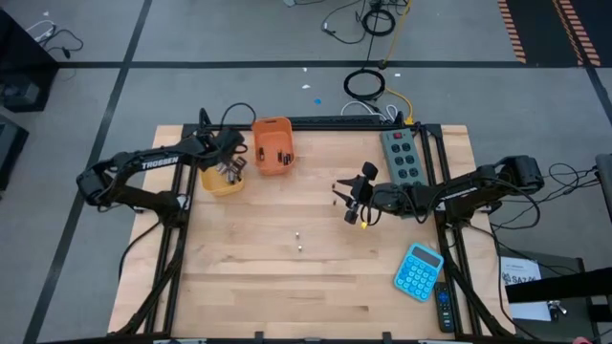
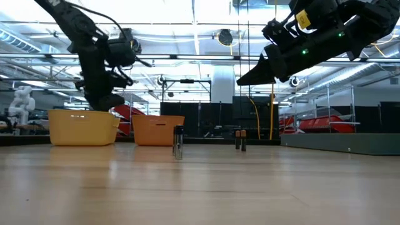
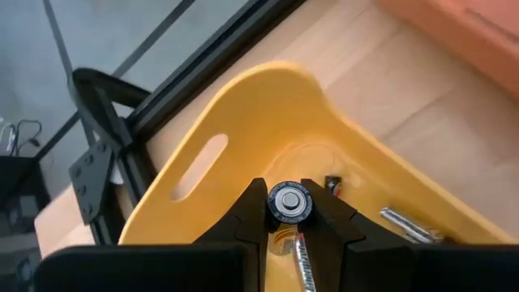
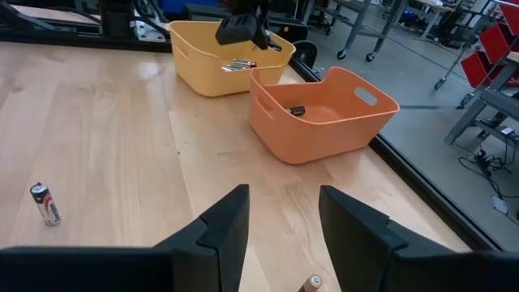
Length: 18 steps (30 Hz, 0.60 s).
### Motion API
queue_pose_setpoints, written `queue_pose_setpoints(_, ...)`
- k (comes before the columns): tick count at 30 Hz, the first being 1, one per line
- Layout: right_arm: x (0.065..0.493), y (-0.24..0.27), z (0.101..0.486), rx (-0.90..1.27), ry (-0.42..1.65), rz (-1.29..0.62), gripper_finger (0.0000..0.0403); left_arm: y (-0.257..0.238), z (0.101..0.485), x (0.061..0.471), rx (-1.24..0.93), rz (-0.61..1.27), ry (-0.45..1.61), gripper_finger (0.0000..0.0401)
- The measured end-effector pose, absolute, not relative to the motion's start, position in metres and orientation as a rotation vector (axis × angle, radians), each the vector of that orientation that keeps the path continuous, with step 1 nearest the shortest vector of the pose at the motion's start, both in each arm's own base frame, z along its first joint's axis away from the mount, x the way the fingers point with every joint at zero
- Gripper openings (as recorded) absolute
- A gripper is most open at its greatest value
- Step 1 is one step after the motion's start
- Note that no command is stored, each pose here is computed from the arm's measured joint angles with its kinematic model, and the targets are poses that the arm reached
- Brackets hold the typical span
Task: Sort batteries
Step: Put the silver battery into the yellow bin
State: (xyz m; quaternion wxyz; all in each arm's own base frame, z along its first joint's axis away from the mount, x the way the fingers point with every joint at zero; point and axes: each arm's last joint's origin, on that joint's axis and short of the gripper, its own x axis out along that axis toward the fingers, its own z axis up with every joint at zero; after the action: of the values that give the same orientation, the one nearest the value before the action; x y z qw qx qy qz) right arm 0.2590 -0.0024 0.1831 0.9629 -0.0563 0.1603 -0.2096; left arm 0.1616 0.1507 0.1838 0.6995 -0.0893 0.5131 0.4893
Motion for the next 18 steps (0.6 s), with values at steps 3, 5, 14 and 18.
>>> queue_pose_setpoints(3, 0.259, -0.002, 0.183, -0.114, 0.322, -0.423, 0.0141, 0.154, 0.175, 0.156, -0.210, 1.085, 1.129, 0.0056)
queue_pose_setpoints(5, 0.259, -0.002, 0.183, -0.114, 0.322, -0.424, 0.0141, 0.155, 0.168, 0.153, -0.243, 1.049, 1.114, 0.0056)
queue_pose_setpoints(14, 0.260, -0.002, 0.185, -0.109, 0.304, -0.424, 0.0141, 0.159, 0.156, 0.144, -0.304, 1.023, 1.073, 0.0056)
queue_pose_setpoints(18, 0.260, -0.002, 0.185, -0.108, 0.301, -0.424, 0.0141, 0.163, 0.156, 0.140, -0.320, 1.040, 1.062, 0.0056)
